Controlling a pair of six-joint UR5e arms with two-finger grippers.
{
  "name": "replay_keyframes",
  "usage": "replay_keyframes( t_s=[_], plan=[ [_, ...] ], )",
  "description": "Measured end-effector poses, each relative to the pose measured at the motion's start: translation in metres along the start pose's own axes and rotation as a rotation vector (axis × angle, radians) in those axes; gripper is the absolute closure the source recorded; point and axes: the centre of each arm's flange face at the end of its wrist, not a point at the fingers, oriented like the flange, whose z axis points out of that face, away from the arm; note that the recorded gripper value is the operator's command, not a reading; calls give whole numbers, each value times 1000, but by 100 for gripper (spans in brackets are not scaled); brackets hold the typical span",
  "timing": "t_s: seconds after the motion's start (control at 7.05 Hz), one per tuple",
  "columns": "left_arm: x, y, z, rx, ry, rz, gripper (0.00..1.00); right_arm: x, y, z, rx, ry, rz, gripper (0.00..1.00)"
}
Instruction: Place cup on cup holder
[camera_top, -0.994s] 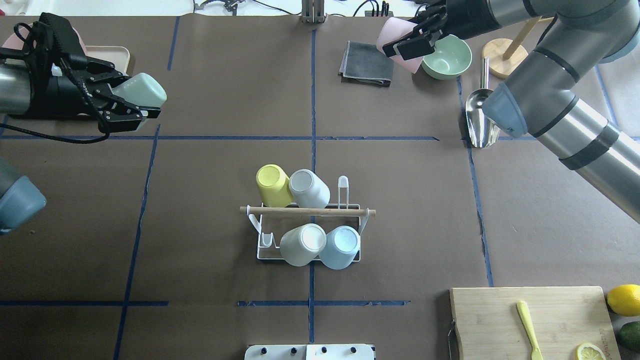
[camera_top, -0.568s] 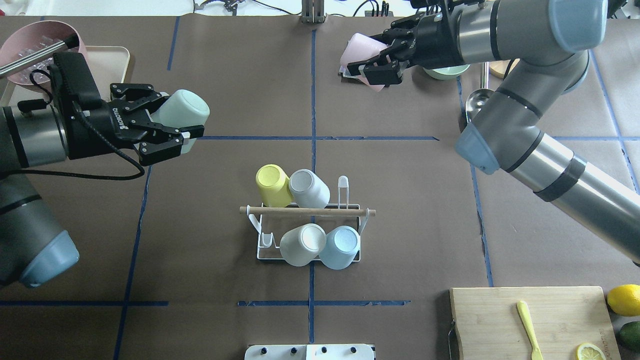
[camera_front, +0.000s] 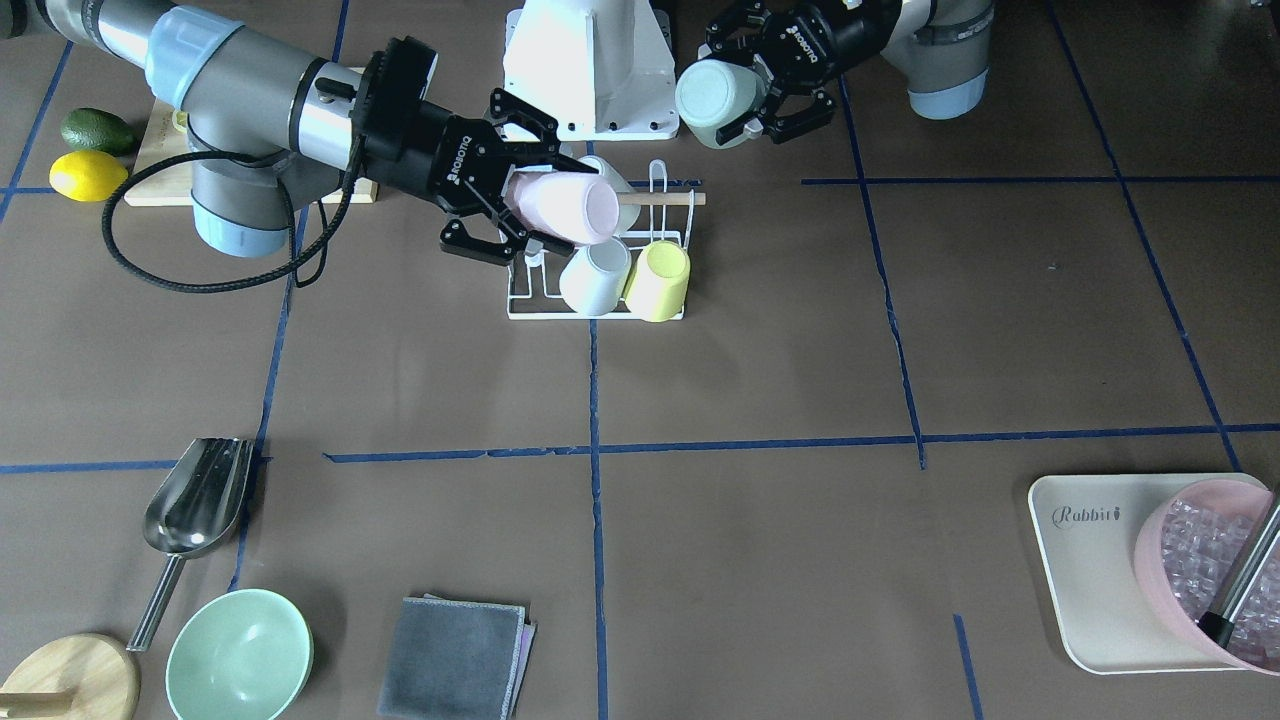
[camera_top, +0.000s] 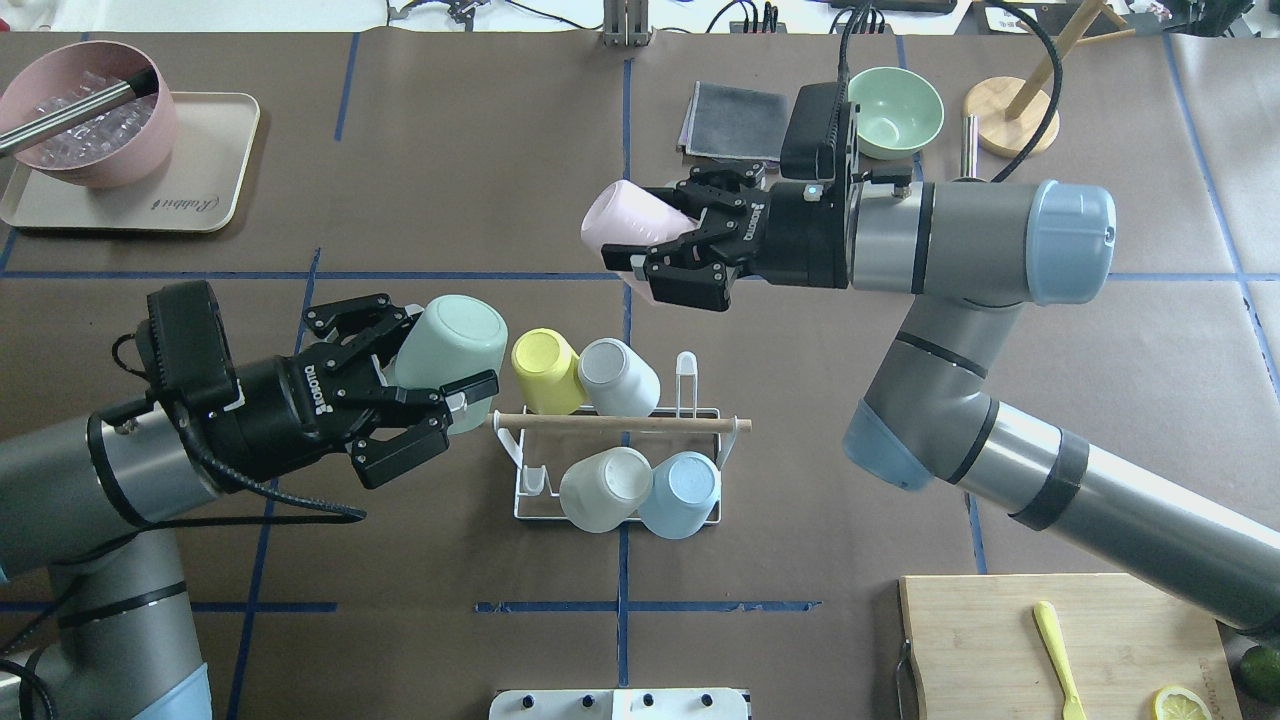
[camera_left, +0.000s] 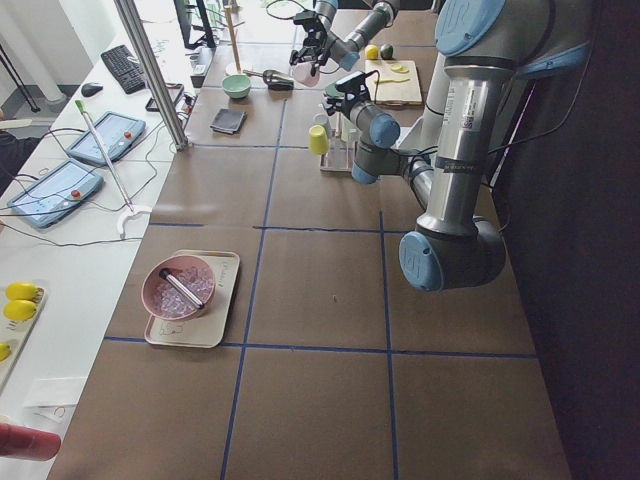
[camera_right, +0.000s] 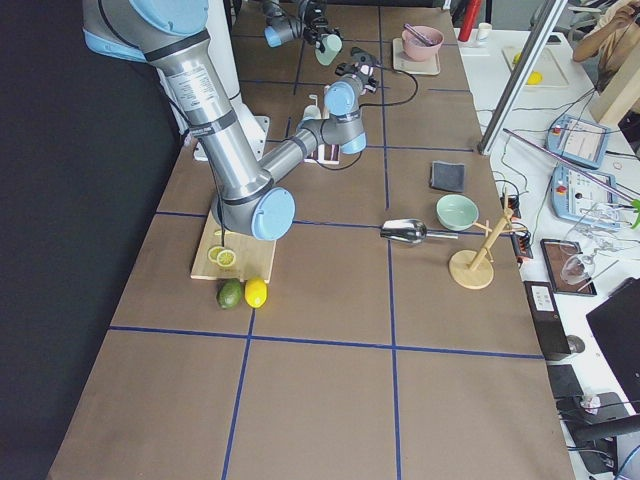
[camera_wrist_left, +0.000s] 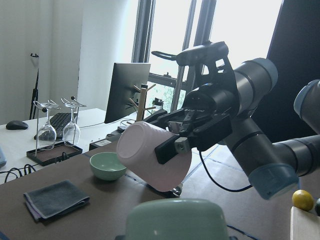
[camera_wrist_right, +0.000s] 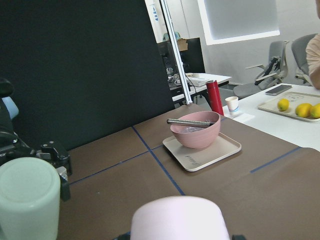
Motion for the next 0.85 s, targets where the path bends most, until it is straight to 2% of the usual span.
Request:
replay_keyframes(
  t_s=[0.14,0.43,0.85],
  plan=[
    [10,7,-5,51,28,1,97,-9,15,-3,10,-31,6,100],
    [22,41,-10,116,51,93,96,-12,41,-7,9,-60,18,100],
    [26,78,3,108,11,217,97,0,70,-1,2,-73,51,100]
  ],
)
